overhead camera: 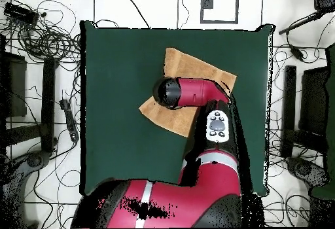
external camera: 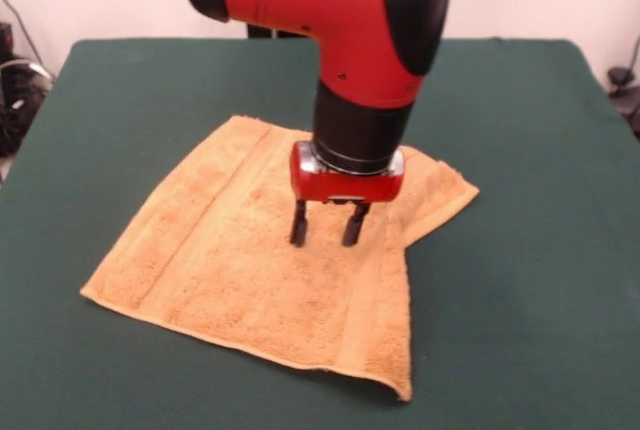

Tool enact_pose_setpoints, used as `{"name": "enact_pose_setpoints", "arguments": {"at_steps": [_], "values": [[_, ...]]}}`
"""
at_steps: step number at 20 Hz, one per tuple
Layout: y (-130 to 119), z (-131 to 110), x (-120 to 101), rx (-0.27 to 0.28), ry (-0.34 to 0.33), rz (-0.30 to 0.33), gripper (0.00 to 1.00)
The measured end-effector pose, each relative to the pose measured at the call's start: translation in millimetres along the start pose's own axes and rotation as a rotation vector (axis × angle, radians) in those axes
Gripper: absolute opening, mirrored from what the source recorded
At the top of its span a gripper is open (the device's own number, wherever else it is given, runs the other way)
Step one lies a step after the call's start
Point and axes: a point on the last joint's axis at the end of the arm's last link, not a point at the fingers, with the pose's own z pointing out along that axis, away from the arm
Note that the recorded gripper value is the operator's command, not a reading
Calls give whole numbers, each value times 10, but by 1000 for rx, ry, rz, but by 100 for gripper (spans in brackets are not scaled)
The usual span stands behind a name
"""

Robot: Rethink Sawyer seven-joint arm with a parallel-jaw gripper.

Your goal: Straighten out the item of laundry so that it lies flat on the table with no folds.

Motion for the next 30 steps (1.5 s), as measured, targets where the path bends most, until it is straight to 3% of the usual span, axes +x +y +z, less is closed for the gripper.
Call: {"name": "enact_pose_setpoints", "arguments": {"at_steps": [9, 14, 22, 30], "values": [[41, -8, -5, -9, 2, 8, 100], [89, -21, -20, -35, 7, 44, 100], [430, -59, -92, -150, 20, 133, 100], [741, -120, -175, -231, 23, 173, 100]]}}
